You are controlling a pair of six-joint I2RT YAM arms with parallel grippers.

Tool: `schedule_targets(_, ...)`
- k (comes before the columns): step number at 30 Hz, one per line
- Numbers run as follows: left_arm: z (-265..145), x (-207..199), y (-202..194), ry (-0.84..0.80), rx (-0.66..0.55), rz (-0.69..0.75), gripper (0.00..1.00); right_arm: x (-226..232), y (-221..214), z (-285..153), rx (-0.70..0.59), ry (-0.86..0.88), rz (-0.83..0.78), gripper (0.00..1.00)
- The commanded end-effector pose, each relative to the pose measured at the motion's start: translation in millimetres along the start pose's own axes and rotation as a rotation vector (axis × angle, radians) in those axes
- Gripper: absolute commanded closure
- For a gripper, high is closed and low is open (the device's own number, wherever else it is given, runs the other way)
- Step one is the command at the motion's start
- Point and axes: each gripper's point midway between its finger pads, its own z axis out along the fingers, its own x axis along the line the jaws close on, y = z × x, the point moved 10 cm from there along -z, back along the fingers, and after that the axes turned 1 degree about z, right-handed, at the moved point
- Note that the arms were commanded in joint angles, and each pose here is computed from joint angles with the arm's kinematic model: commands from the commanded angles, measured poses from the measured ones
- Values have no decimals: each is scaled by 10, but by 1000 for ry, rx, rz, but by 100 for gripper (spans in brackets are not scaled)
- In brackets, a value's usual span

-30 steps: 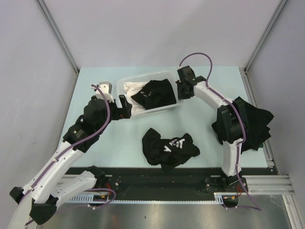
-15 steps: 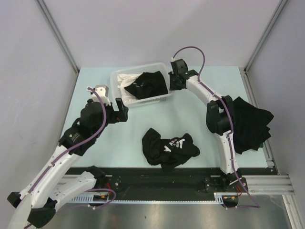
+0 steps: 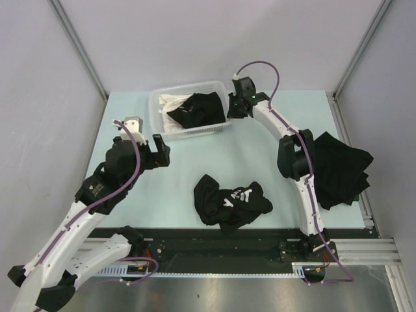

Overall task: Fold and stack the t-shirts
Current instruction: Flatten the tshirt out

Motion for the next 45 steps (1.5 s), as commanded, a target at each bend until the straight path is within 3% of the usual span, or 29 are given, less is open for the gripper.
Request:
schedule_targets(1,-43,-21,193,23,-63,-26,1,588,-506,139,121,113,-74,100)
schedule_targets(8,-22,-29,229,30,-85,-22,1,1262,-1086,87,212,227,-191,100)
schedule_targets(12,-18,-35,257,31,-97,-28,1,1427,-1286,37,282,279,-207,100)
schedule_targets(23,-4,-61,283,15,-117,-46,0,1351,-1673,-6,394,257,-299,100)
schedule_targets(32,-69,21,241,55,-136,-53,0,1569,-1911,-145,505,402,-346,100)
schedule_targets(45,-51,10,210,45,-134,-69,1,1711,-2374,-358,658,477,-393,100)
